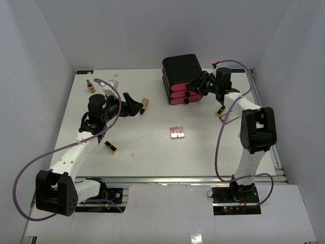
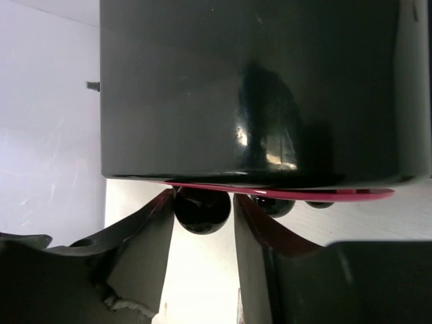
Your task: Organize the makeup
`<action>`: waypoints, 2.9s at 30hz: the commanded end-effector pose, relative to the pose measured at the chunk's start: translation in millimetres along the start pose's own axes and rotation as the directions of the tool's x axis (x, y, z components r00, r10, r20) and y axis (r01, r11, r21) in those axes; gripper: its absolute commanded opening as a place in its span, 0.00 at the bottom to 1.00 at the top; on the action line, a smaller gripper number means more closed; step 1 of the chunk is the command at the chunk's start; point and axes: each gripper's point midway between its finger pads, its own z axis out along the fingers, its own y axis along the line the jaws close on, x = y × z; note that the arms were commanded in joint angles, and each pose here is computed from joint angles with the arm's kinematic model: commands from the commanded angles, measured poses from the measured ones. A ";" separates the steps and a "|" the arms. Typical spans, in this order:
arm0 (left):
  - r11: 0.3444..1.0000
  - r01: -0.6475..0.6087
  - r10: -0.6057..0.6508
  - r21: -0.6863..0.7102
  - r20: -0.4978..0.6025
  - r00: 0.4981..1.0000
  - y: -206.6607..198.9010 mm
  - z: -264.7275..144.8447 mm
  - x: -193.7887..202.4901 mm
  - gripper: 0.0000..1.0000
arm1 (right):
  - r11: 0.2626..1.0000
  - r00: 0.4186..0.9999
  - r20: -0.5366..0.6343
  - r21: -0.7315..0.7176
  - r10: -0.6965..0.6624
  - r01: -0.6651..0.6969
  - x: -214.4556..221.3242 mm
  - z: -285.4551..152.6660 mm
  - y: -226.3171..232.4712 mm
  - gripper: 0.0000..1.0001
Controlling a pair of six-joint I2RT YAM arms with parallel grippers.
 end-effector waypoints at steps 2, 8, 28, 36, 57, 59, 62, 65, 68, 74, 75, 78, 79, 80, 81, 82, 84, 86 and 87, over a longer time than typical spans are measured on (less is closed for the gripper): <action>0.999 -0.034 0.033 0.008 0.051 0.998 -6.7 -3.7 -21.9 0.98 | 0.999 0.999 0.044 -0.031 -0.028 0.029 -15.1 2.6 14.6 0.38; 0.999 -0.035 0.035 0.008 0.052 0.998 -7.0 -4.1 -22.7 0.98 | 0.999 0.999 0.039 -0.029 -0.023 0.024 -0.9 -10.8 12.5 0.26; 0.999 -0.034 0.035 -0.008 0.047 0.998 -2.3 -2.6 -19.1 0.98 | 0.999 0.999 0.036 -0.030 -0.027 0.028 56.6 -83.2 8.7 0.27; 0.999 -0.036 0.037 -0.016 0.043 0.998 0.2 -1.7 -17.6 0.98 | 0.999 0.998 0.056 -0.021 -0.029 0.030 49.5 -82.1 1.1 0.37; 0.988 -0.029 0.023 -0.154 -0.041 0.999 34.2 8.8 0.9 0.98 | 0.923 0.960 0.038 -0.267 -0.279 0.279 74.3 -137.3 23.6 0.90; 0.987 -0.018 0.007 -0.158 -0.072 0.997 37.4 11.4 7.8 0.97 | 0.899 0.952 0.018 -0.322 -0.307 0.296 82.6 -147.9 21.7 0.90; 0.992 0.015 -0.037 -0.125 -0.170 0.985 43.3 27.9 29.1 0.94 | 0.829 0.919 -0.014 -0.436 -0.395 0.350 99.8 -164.3 21.5 0.90; 0.994 0.059 -0.082 -0.093 -0.266 0.960 47.0 48.0 45.9 0.98 | 0.758 0.867 0.008 -0.483 -0.497 0.439 106.3 -176.2 24.0 0.91; 0.992 0.082 -0.110 -0.101 -0.319 0.941 54.1 65.9 51.9 0.98 | 0.669 0.777 0.077 -0.461 -0.624 0.583 98.0 -188.0 30.0 0.91; 0.982 0.003 -0.077 -0.187 -0.388 0.919 72.6 111.5 68.8 0.97 | 0.578 0.685 0.182 -0.410 -0.706 0.705 84.5 -212.7 40.1 0.91; 0.981 -0.023 -0.055 -0.193 -0.393 0.918 72.0 119.1 66.0 0.95 | 0.578 0.682 0.188 -0.403 -0.706 0.710 83.5 -214.4 38.0 0.92; 0.959 -0.099 -0.019 -0.265 -0.409 0.912 89.3 139.0 64.3 0.90 | 0.580 0.683 0.198 -0.396 -0.703 0.712 80.2 -218.4 35.7 0.91; 0.947 -0.122 -0.012 -0.299 -0.411 0.912 97.4 141.2 63.4 0.88 | 0.582 0.685 0.199 -0.398 -0.701 0.710 79.5 -219.4 34.6 0.92; 0.933 -0.146 -0.004 -0.329 -0.413 0.911 105.2 143.0 62.4 0.87 | 0.583 0.687 0.200 -0.398 -0.699 0.708 78.8 -220.5 33.9 0.92; 0.919 -0.172 0.008 -0.355 -0.419 0.908 112.2 144.3 61.6 0.85 | 0.582 0.686 0.202 -0.397 -0.699 0.710 77.8 -221.6 34.2 0.91; 0.909 -0.197 0.021 -0.367 -0.430 0.902 116.6 144.9 62.4 0.85 | 0.581 0.685 0.205 -0.396 -0.699 0.711 77.1 -222.6 34.4 0.92; 0.891 -0.237 0.043 -0.388 -0.447 0.893 124.0 144.3 64.0 0.84 | 0.580 0.684 0.207 -0.393 -0.700 0.713 76.6 -223.5 34.0 0.92; 0.872 -0.271 0.060 -0.408 -0.459 0.886 131.4 143.0 66.2 0.84 | 0.582 0.684 0.208 -0.391 -0.699 0.713 76.3 -223.8 33.6 0.91; 0.870 -0.282 0.067 -0.404 -0.471 0.880 132.8 143.2 69.7 0.84 | 0.582 0.685 0.208 -0.393 -0.698 0.712 76.4 -223.7 33.5 0.91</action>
